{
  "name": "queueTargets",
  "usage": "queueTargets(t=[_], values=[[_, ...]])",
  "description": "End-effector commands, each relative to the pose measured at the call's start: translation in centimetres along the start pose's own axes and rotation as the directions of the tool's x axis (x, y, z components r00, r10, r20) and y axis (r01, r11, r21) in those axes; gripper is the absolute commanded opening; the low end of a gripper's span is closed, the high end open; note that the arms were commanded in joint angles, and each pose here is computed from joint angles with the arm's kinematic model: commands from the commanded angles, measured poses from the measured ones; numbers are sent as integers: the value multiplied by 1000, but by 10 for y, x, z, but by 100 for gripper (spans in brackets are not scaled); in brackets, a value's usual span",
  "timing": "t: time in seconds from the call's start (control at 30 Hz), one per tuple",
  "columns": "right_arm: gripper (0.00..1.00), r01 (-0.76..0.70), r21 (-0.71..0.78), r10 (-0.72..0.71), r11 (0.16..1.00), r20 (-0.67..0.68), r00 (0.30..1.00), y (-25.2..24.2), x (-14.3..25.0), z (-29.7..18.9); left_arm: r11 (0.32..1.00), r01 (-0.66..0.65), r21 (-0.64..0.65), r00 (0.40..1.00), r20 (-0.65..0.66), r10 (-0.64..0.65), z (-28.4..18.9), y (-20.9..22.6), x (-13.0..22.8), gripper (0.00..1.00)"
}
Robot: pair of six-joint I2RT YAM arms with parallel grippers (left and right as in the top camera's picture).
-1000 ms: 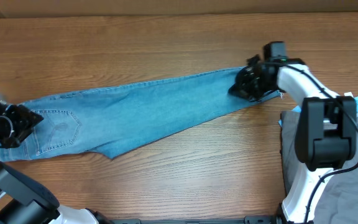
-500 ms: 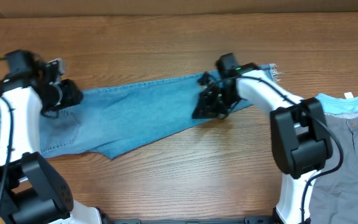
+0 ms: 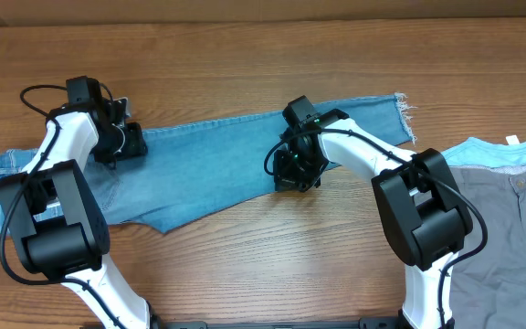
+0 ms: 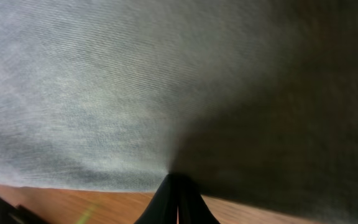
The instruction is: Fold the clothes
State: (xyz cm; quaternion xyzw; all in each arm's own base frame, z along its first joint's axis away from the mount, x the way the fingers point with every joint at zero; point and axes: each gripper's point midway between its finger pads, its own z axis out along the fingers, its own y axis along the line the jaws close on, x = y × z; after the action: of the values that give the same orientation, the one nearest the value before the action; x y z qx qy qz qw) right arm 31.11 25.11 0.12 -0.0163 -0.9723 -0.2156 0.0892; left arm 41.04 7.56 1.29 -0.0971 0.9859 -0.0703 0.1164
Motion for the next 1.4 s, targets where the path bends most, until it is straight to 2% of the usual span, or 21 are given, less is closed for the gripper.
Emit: queueTargets(t=[0.0, 0.13, 0.27, 0.37, 0.47, 0.53, 0.6, 0.77, 0.9, 1.0, 1.13, 1.23, 1.37], values=[[7, -99, 75, 97, 992, 24, 995, -23, -5, -1, 975, 158, -159, 987, 63, -150, -4, 45, -10, 52], [9, -101, 95, 98, 990, 39, 994, -37, -12, -9, 975, 201, -98, 978, 72, -194, -17, 50, -17, 49], [12, -71, 78, 67, 994, 48, 997, -44, -23, -32, 972, 228, -52, 971, 92, -222, -61, 51, -31, 60], [15, -28, 51, 22, 998, 111, 994, -43, -34, -63, 969, 241, -57, 964, 131, -232, -108, 55, -40, 66], [24, -30, 16, 26, 999, 205, 978, -46, -46, -99, 961, 266, -72, 956, 149, -254, -149, 59, -34, 70], [33, -57, -2, 56, 998, 248, 967, -54, -52, -117, 952, 294, -80, 950, 134, -282, -166, 63, -20, 69], [33, -102, -14, 102, 995, 268, 958, -68, -57, -127, 930, 349, -114, 936, 95, -339, -172, 72, -2, 61], [31, -189, -29, 190, 981, 280, 941, -102, -63, -136, 859, 454, -237, 884, 1, -467, -155, 104, 44, 48], [22, -246, -39, 247, 969, 276, 929, -117, -62, -135, 827, 499, -261, 857, 2, -516, -119, 129, 66, 41], [20, -249, -35, 249, 968, 277, 928, -121, -62, -131, 798, 545, -256, 835, 79, -545, -97, 151, 68, 41], [15, -233, -47, 237, 971, 252, 938, -115, -58, -125, 772, 585, -249, 810, 150, -566, -77, 173, 75, 51], [15, -102, -103, 122, 989, 200, 972, -90, -48, -119, 766, 594, -245, 805, 175, -568, -72, 179, 75, 54], [16, -40, -132, 59, 990, 144, 988, -60, -33, -106, 767, 595, -239, 803, 217, -555, -73, 184, 66, 57]])
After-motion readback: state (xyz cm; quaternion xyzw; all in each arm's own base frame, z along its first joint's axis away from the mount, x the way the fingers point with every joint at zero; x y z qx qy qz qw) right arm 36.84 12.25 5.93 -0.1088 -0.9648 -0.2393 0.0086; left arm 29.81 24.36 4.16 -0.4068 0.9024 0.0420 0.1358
